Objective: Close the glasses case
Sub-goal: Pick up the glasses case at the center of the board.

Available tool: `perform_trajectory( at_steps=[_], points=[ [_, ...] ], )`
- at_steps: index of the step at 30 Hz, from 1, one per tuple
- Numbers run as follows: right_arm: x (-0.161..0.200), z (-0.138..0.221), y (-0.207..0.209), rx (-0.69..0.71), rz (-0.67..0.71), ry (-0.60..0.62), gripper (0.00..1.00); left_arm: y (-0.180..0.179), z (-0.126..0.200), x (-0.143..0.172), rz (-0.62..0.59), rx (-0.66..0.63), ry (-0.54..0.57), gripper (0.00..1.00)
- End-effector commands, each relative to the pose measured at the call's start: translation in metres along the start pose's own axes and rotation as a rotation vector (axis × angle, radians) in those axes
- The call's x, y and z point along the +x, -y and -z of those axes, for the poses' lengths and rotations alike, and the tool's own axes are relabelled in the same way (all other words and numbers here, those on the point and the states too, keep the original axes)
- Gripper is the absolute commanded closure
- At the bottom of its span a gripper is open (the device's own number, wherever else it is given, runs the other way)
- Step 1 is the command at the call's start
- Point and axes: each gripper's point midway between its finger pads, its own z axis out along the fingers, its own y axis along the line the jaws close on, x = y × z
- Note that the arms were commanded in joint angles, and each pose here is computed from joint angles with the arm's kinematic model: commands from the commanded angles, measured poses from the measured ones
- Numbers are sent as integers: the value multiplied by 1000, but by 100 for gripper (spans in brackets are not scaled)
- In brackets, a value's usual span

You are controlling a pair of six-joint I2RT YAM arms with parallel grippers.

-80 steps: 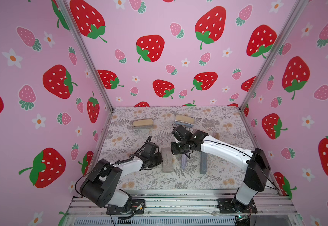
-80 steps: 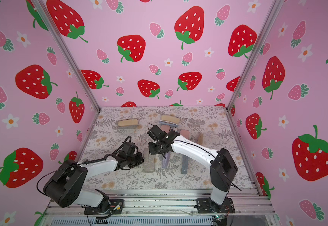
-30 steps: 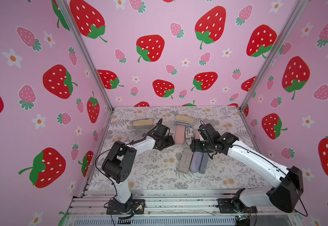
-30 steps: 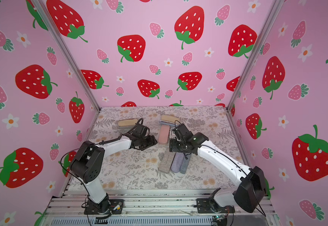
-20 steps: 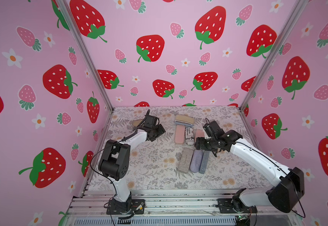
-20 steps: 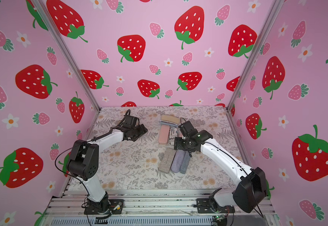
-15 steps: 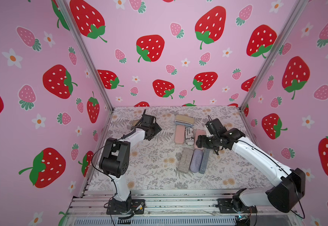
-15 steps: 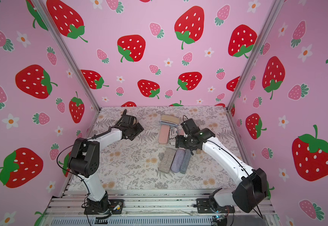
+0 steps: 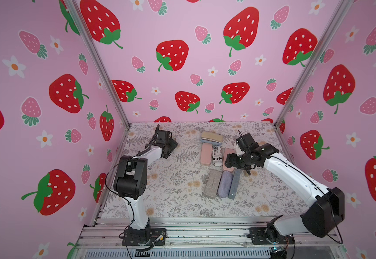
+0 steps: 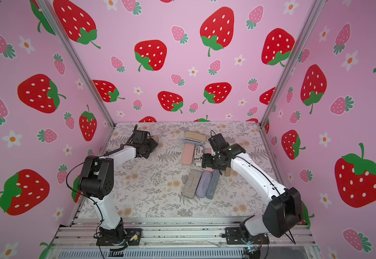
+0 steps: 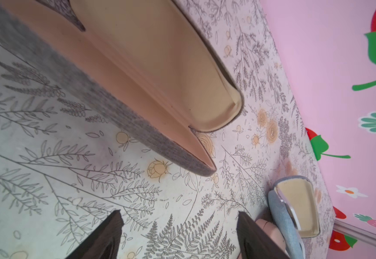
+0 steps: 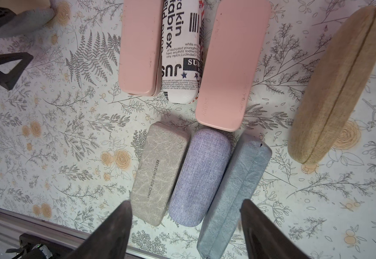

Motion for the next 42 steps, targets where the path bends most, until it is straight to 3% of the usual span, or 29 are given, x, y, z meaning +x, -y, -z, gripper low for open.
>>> perform_trajectory(
  at_steps=[1, 21, 35, 42],
  points=[
    [-6, 2, -5, -19, 3, -12, 23, 6, 0, -18, 38, 20, 40, 20],
    [-13, -19, -16, -31, -9, -66, 23, -12, -33, -54, 105, 17, 33, 31],
    [-6, -28, -21, -67, -30, -97, 23, -14, -36, -49, 96, 37, -4, 80],
    [0, -30, -24, -105, -48, -93, 23, -14, -17, -26, 54, 66, -59, 87]
  ],
)
